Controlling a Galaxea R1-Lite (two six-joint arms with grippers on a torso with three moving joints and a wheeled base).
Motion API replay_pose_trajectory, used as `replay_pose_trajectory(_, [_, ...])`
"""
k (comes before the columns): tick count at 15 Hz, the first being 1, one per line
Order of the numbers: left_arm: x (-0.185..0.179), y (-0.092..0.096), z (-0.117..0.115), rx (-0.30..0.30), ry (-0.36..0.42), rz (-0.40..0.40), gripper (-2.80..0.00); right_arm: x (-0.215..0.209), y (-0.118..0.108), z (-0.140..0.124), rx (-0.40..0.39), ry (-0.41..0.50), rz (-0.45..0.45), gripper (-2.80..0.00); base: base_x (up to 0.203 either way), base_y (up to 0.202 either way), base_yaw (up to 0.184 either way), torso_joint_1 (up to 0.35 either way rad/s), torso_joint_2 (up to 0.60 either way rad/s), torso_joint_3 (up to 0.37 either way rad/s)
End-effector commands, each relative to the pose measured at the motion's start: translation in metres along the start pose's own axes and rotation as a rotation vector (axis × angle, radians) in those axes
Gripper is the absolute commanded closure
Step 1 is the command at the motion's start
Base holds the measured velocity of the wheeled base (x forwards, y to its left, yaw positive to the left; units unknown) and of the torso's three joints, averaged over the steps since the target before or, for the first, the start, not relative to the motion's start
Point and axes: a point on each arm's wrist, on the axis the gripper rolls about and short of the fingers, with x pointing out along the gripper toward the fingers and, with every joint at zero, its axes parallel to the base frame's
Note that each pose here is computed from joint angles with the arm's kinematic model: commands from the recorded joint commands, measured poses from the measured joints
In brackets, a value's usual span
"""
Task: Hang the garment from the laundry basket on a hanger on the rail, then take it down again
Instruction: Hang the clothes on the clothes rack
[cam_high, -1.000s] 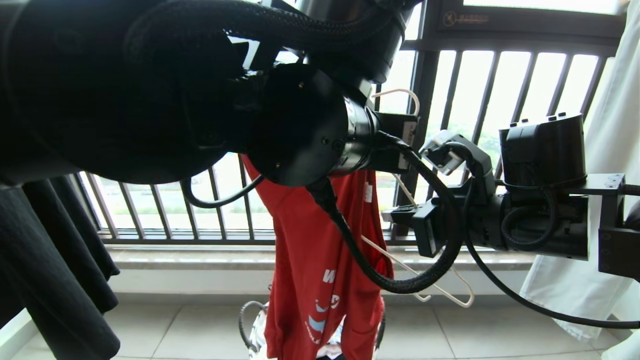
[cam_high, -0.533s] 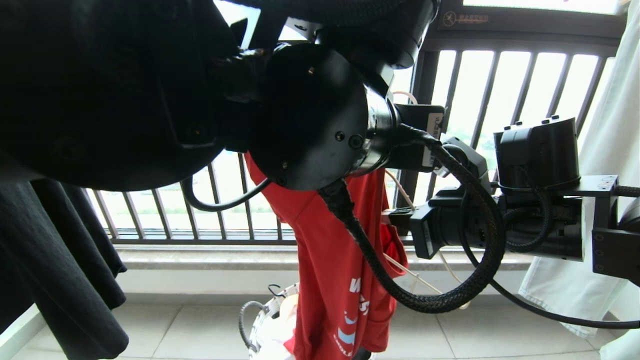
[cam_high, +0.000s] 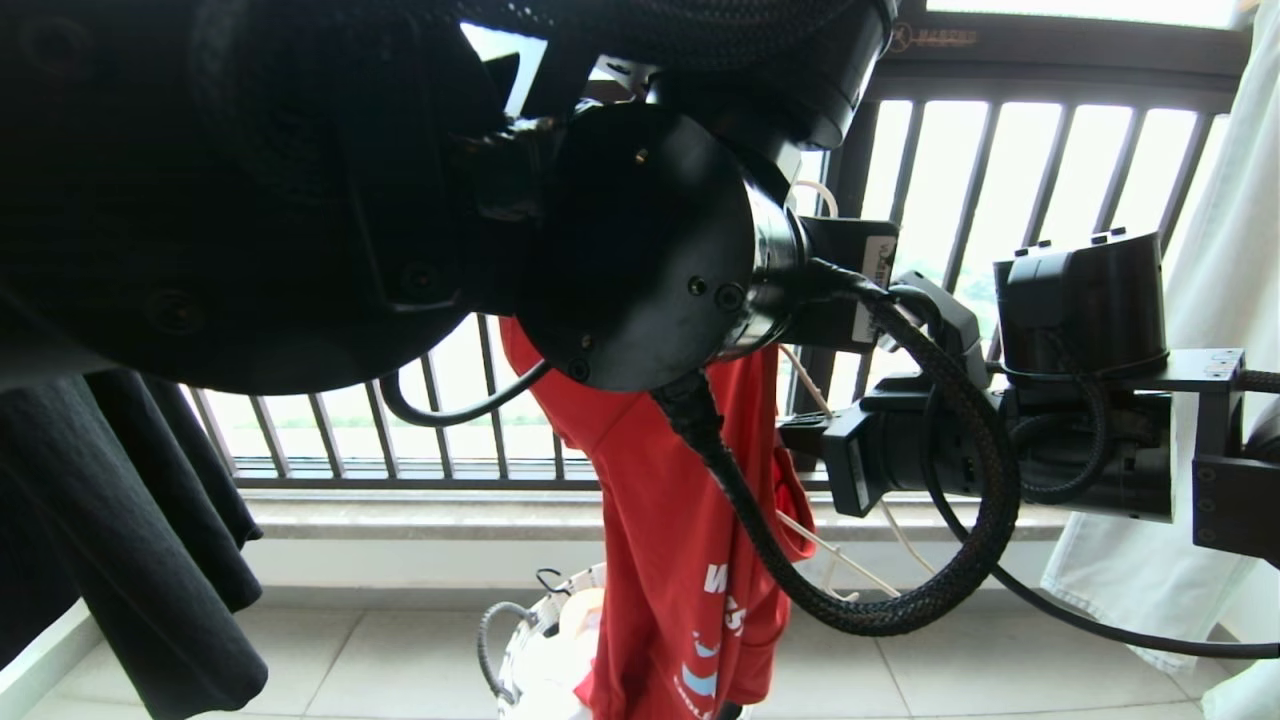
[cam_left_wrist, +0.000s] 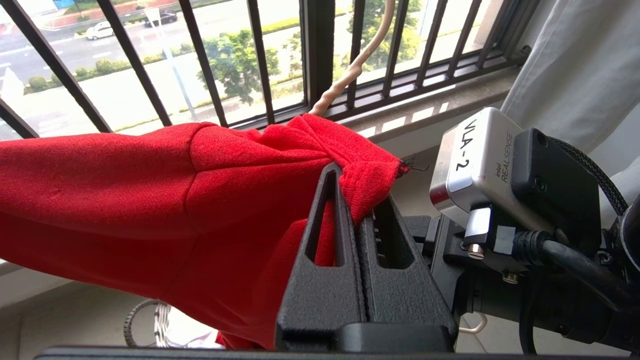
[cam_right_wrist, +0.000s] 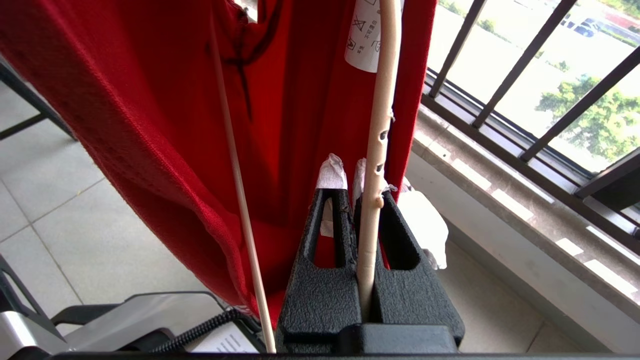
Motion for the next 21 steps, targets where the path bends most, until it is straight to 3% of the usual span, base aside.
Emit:
replay_pose_trajectory(1, [-0.001, 0.001, 0.000, 0.005, 0.003, 0.006, 0.00, -0.002, 0.000, 0.002, -0.003, -0.009, 0.001, 0.00, 0.000, 0.000, 0.000, 0.000, 0.00, 0.000])
replay_pose_trajectory(7, [-0.010, 0.004, 0.002, 0.032, 0.022, 0.010, 0.00, -0.006, 0.001, 0.003, -0.003, -0.018, 0.001, 0.00, 0.000, 0.000, 0.000, 0.000, 0.00, 0.000])
replay_pose_trajectory(8, [-0.009, 0.004, 0.001, 0.033, 0.024, 0.012, -2.80, -0.007, 0.001, 0.004, -0.003, -0.021, 0.000, 0.00, 0.000, 0.000, 0.000, 0.000, 0.00, 0.000])
replay_pose_trajectory(14, [-0.019, 0.010, 0.007, 0.030, 0.003, 0.049, -2.80, -0.008, 0.001, 0.004, -0.005, -0.022, 0.000, 0.00, 0.000, 0.000, 0.000, 0.000, 0.00, 0.000])
replay_pose_trajectory(19, [-0.069, 0.039, 0.024, 0.051, 0.004, 0.088, -2.80, -0.012, 0.002, 0.005, -0.007, -0.030, 0.001, 0.00, 0.000, 0.000, 0.000, 0.000, 0.00, 0.000])
replay_pose_trajectory(20, [-0.074, 0.044, 0.025, 0.057, 0.009, 0.109, 0.00, -0.013, 0.002, 0.006, -0.007, -0.033, 0.001, 0.00, 0.000, 0.000, 0.000, 0.000, 0.00, 0.000])
replay_pose_trajectory(21, [-0.079, 0.048, 0.026, 0.057, 0.011, 0.120, 0.00, -0.014, 0.002, 0.006, -0.007, -0.034, 0.002, 0.00, 0.000, 0.000, 0.000, 0.000, 0.00, 0.000])
